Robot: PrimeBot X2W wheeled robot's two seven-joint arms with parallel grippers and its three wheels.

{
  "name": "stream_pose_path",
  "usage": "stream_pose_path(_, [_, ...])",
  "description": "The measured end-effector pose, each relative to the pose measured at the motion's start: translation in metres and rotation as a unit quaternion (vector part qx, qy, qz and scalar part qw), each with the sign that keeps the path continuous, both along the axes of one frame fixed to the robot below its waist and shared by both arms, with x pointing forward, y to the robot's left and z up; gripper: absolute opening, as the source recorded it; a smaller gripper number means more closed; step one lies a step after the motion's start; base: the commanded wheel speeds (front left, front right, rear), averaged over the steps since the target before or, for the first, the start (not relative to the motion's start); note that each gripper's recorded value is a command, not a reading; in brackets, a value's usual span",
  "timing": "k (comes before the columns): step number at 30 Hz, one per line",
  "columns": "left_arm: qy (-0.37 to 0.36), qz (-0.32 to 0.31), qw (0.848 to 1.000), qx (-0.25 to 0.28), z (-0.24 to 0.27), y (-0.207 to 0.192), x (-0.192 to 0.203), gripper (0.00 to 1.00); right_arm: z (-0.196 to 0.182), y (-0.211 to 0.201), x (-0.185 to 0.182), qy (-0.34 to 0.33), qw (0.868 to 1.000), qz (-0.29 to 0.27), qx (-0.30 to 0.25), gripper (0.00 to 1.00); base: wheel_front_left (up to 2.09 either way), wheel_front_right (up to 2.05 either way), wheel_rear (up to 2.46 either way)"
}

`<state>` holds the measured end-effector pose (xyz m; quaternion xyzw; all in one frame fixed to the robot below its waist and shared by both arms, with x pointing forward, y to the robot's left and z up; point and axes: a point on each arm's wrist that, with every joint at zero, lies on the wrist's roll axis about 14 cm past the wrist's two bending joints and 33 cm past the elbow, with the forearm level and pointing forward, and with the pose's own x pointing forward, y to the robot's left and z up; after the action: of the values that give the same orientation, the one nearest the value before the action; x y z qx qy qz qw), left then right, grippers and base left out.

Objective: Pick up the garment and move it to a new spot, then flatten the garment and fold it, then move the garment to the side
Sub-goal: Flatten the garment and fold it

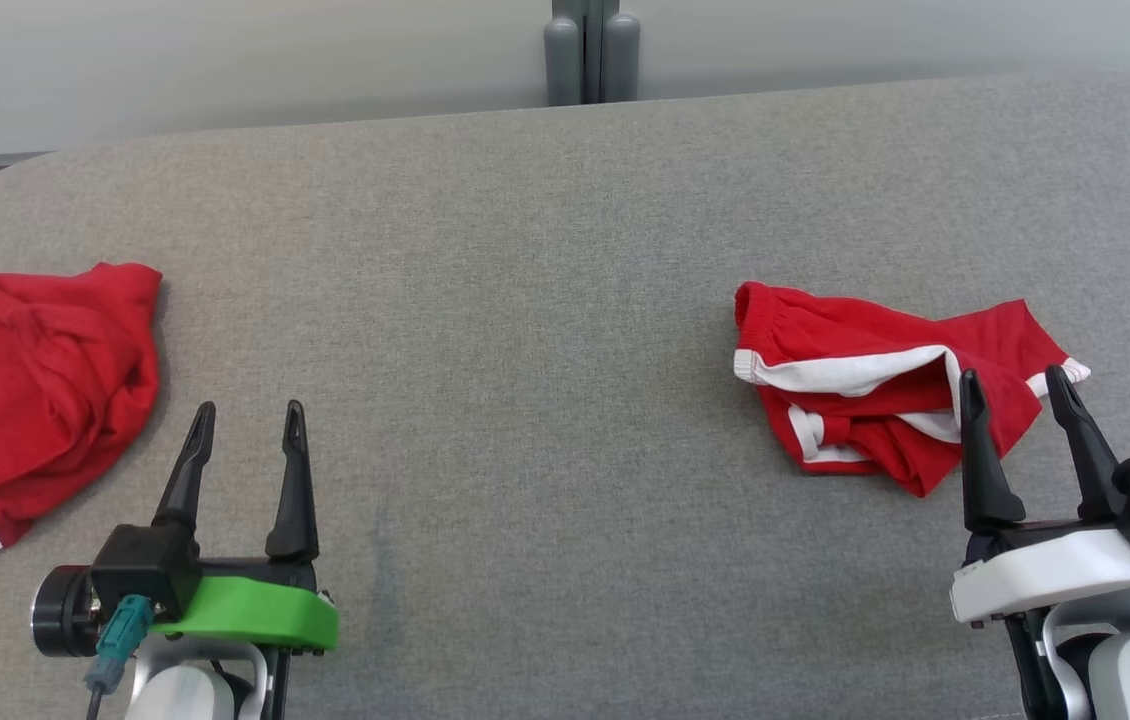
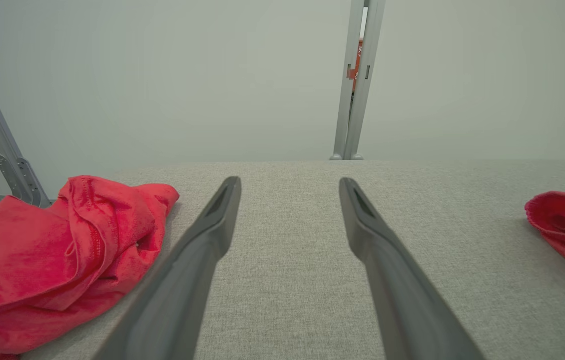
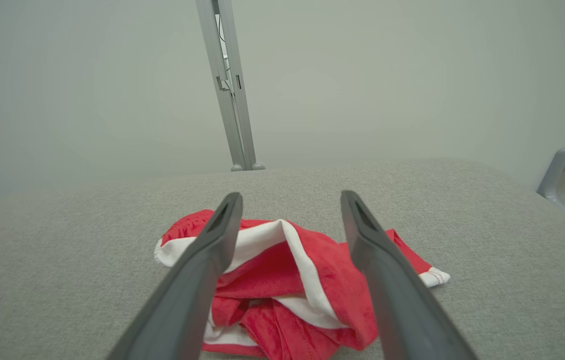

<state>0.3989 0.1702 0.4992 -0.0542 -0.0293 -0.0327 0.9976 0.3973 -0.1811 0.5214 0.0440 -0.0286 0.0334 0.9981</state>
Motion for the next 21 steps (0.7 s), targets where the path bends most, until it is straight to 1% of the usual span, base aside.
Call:
stream_pose_path(16, [0.006,-0.002,1.0,-0.001,-0.004,-0.001,0.001,1.0,-0.005,0.0,0.001,0.007,1.0,0.0,0.007,1.0,0.0,0.0,0.0])
stream_pose_path(21, [0.008,-0.005,1.0,-0.001,-0.006,-0.003,0.005,1.0,-0.024,-0.001,0.005,0.042,0.999,0.0,-0.004,1.0,0.0,0.0,0.0])
